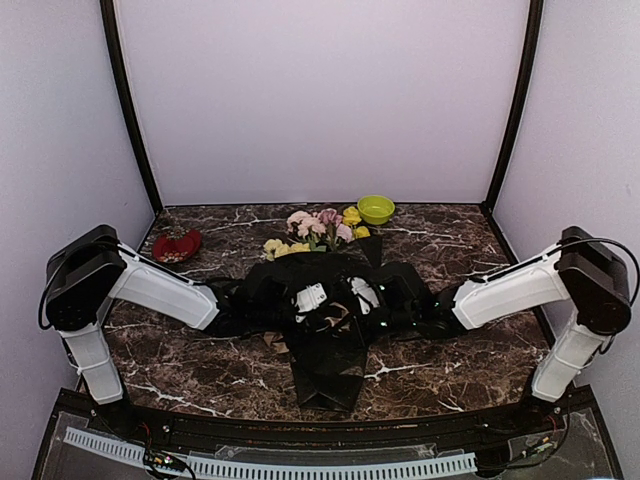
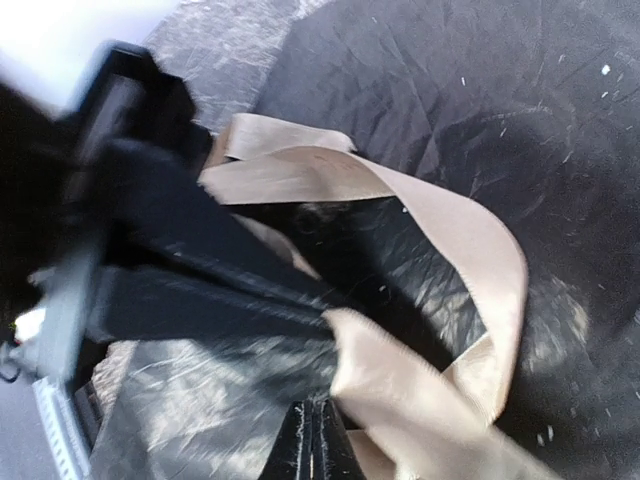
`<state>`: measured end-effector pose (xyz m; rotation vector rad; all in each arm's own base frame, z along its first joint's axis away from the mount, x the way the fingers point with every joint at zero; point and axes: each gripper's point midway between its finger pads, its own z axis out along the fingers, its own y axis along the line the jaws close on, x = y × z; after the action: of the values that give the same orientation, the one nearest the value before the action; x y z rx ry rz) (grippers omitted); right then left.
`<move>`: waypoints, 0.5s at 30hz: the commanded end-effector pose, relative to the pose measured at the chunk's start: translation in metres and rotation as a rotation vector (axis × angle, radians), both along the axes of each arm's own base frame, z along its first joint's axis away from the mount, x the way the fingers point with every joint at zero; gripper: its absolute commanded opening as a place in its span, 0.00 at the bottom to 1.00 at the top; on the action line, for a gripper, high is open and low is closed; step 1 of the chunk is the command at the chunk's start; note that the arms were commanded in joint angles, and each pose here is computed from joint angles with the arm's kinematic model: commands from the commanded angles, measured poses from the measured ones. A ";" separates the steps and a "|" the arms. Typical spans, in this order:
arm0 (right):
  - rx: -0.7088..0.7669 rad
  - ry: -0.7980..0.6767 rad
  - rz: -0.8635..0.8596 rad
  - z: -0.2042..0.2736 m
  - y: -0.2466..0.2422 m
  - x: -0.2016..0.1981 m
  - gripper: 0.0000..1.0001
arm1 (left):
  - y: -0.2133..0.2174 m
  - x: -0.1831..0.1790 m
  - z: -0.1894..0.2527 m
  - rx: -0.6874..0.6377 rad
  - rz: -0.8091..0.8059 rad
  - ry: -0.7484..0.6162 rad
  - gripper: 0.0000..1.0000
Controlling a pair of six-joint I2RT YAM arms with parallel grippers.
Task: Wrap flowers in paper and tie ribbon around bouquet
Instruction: Cross the ribbon over the folded bouquet.
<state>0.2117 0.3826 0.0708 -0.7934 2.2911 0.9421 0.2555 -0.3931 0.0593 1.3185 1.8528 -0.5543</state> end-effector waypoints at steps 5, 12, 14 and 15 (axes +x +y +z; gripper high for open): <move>0.085 -0.001 0.033 0.033 -0.012 -0.020 0.00 | 0.003 -0.008 0.033 -0.072 -0.021 0.007 0.40; 0.057 0.004 0.030 0.031 -0.021 -0.023 0.00 | 0.027 -0.001 0.058 -0.066 0.033 0.082 0.67; 0.054 0.006 0.027 0.030 -0.023 -0.023 0.00 | 0.040 0.000 0.057 -0.073 0.062 0.118 0.74; 0.052 0.008 0.026 0.029 -0.024 -0.023 0.00 | 0.046 0.002 0.057 -0.077 0.082 0.124 0.76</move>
<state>0.1908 0.3625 0.0955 -0.8020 2.2685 1.0048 0.2585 -0.3698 0.1096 1.2386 1.8764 -0.6299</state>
